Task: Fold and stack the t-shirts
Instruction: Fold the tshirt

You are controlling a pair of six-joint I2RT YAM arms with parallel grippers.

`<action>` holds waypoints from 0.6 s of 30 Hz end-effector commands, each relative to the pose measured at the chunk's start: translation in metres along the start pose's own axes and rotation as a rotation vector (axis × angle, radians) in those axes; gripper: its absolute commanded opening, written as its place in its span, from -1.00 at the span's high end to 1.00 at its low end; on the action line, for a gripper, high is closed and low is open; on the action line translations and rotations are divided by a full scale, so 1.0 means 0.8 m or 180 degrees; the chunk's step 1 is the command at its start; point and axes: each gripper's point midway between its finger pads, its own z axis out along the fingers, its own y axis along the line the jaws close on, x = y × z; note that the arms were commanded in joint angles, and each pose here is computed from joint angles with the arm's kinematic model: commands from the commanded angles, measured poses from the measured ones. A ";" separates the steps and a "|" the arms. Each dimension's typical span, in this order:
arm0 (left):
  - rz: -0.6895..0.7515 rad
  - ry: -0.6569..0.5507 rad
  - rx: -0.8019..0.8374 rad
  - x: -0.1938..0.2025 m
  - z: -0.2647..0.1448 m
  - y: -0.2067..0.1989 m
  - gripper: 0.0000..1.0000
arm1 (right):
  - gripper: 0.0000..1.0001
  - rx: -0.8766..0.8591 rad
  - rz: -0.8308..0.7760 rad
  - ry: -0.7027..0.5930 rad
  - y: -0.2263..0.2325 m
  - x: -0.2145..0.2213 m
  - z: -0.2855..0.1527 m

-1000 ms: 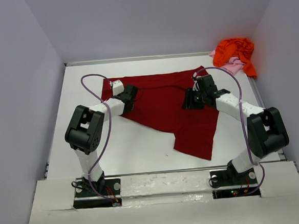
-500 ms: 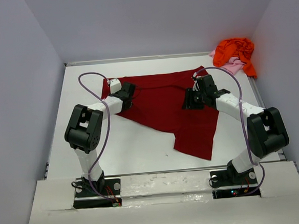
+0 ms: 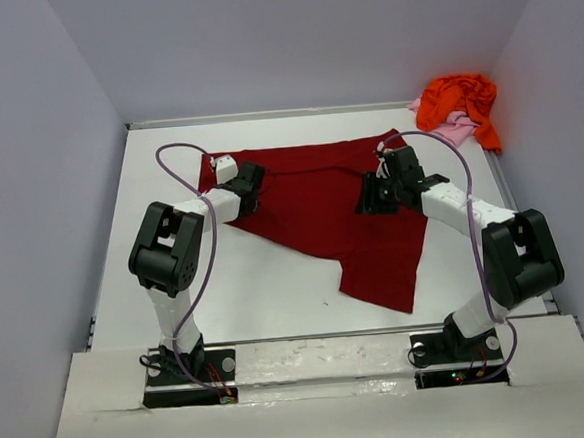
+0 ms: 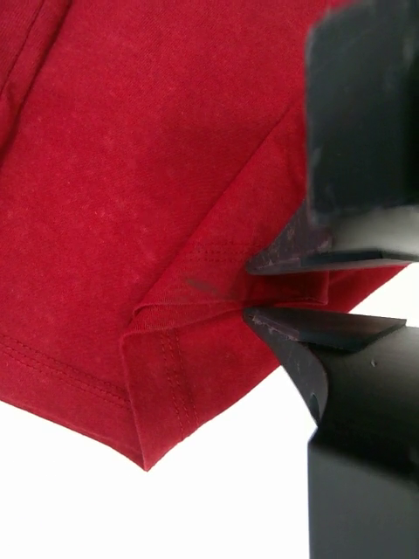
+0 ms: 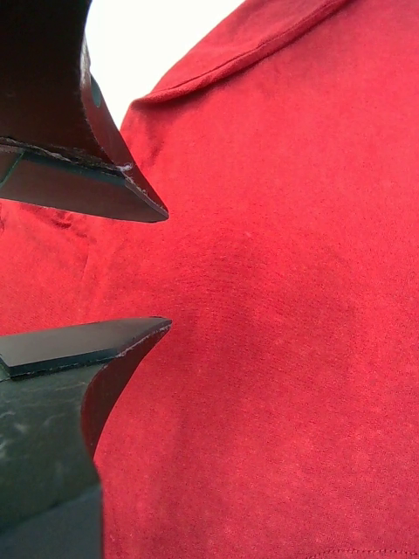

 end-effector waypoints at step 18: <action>-0.0156 -0.0295 0.0600 -0.092 -0.087 -0.026 1.00 | -0.05 -0.0126 0.0137 -0.0274 0.028 0.043 -0.031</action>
